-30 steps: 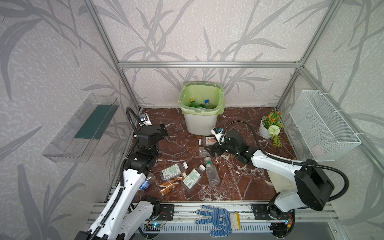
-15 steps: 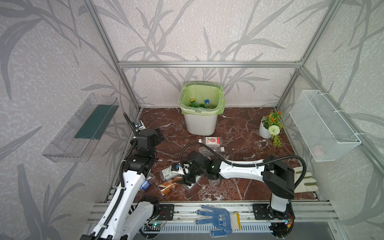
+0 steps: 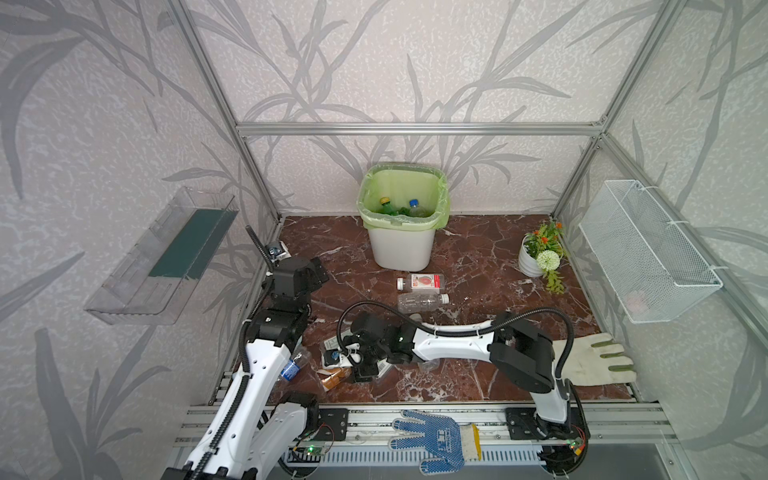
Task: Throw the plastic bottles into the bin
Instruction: 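Grasp the brown coffee bottle near the robot with the right gripper, then lift the coffee bottle over the bin and open the right gripper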
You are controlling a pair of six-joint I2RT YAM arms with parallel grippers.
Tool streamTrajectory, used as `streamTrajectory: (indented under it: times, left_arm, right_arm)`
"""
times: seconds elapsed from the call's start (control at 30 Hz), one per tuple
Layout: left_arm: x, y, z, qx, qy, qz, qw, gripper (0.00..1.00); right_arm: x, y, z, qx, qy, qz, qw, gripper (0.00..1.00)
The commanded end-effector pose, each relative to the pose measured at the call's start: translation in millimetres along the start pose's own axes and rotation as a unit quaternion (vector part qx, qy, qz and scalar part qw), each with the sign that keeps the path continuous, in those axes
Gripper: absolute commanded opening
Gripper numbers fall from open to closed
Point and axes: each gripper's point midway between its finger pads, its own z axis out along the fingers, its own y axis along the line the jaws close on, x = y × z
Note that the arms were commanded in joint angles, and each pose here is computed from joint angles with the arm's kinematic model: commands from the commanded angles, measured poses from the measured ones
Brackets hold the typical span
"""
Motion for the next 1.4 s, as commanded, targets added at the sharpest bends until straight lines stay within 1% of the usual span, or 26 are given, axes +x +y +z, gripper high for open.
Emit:
streamTrajectory:
  times: [0.0, 0.17, 0.27, 0.37, 0.47, 0.53, 0.7, 0.83, 0.93, 1.03, 1.17, 1.27, 1.33, 1.37]
  left_arm:
    - [4, 1, 2, 0.0, 0.011, -0.01, 1.0, 0.99]
    - [8, -1, 5, 0.004, 0.019, -0.009, 1.0, 0.99]
    - [10, -1, 7, 0.004, 0.024, -0.007, 1.0, 0.99]
    - [10, -3, 7, 0.006, 0.025, -0.006, 1.0, 0.99]
    - [10, -3, 7, 0.007, 0.027, -0.006, 1.0, 0.99]
    - [11, -3, 8, 0.007, 0.028, -0.006, 1.0, 0.99]
    - [10, -3, 8, 0.008, 0.027, -0.007, 1.0, 0.99]
    - [10, -2, 7, 0.007, 0.027, -0.008, 1.0, 0.99]
    - [9, -1, 6, 0.005, 0.028, -0.011, 1.0, 0.99]
    - [11, 0, 6, 0.001, 0.037, -0.004, 0.999, 0.99]
    - [20, 5, 10, -0.015, 0.055, 0.007, 0.998, 0.99]
    - [28, 6, 13, -0.017, 0.067, 0.012, 0.998, 0.99]
    - [32, 6, 15, -0.013, 0.072, 0.017, 0.997, 0.99]
    - [34, 5, 16, -0.012, 0.074, 0.021, 0.997, 0.99]
  right_arm:
    - [0, 10, 14, -0.02, 0.011, -0.022, 1.0, 0.76]
    - [4, 8, 27, -0.022, 0.025, -0.032, 0.999, 0.75]
    - [6, 8, 34, -0.025, 0.034, -0.038, 0.998, 0.73]
    - [9, 8, 40, -0.028, 0.042, -0.04, 0.998, 0.7]
    - [9, 8, 41, -0.026, 0.044, -0.043, 0.998, 0.64]
    - [8, 6, 39, -0.022, 0.043, -0.044, 0.998, 0.59]
    - [-2, 3, 29, -0.005, 0.028, -0.046, 0.999, 0.5]
    - [-19, 2, 11, 0.008, 0.0, -0.045, 0.999, 0.49]
    - [-37, -1, -11, 0.024, -0.024, -0.048, 0.998, 0.47]
    - [-56, -5, -42, 0.048, -0.047, -0.051, 0.996, 0.46]
    - [-87, -20, -101, 0.095, -0.093, -0.046, 0.99, 0.46]
    - [-119, -43, -165, 0.151, -0.145, -0.041, 0.977, 0.46]
    - [-136, -60, -208, 0.202, -0.171, -0.044, 0.963, 0.45]
    - [-145, -69, -232, 0.233, -0.184, -0.049, 0.954, 0.46]
